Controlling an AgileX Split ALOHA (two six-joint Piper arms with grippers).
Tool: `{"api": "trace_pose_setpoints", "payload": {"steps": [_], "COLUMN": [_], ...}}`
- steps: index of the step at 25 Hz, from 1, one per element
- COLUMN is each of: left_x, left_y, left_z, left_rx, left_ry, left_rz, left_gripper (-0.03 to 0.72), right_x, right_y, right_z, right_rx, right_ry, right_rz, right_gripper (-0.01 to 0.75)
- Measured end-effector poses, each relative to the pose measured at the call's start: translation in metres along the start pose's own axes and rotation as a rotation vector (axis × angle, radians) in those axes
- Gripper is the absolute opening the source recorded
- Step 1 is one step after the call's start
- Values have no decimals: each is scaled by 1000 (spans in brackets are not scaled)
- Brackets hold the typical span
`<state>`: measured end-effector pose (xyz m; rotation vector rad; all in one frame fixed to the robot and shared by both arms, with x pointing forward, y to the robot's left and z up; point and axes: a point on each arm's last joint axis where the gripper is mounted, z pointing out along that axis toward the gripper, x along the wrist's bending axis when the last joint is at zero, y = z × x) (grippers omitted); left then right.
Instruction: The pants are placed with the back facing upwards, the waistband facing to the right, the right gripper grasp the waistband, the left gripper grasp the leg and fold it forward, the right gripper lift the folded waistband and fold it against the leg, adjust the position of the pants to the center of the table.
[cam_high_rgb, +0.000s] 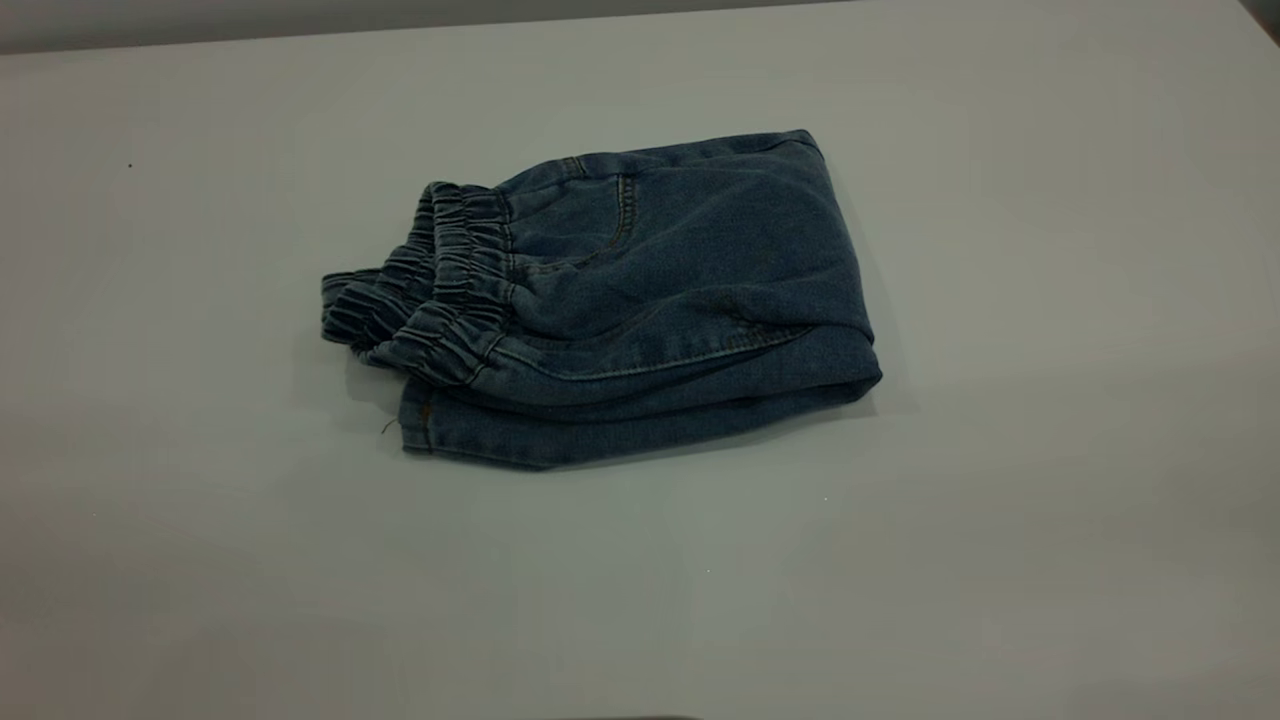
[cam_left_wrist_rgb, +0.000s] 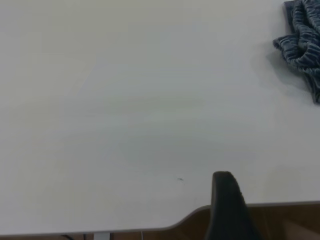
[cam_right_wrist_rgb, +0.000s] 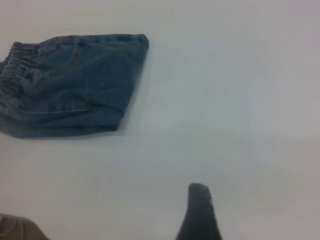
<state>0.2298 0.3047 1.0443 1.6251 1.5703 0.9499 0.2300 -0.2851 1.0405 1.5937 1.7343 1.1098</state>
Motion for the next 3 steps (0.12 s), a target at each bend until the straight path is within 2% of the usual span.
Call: {"api": "trace_pose_setpoints", "payload": {"steps": [3], "left_x": [0], "left_y": [0], "left_z": [0], "left_rx": [0], "left_ry": [0], "left_rz": [0], "left_gripper": [391], "right_x": [0], "right_y": [0], "right_z": [0], "right_rx": [0], "right_ry": [0], "right_rz": [0], "right_gripper": [468]}}
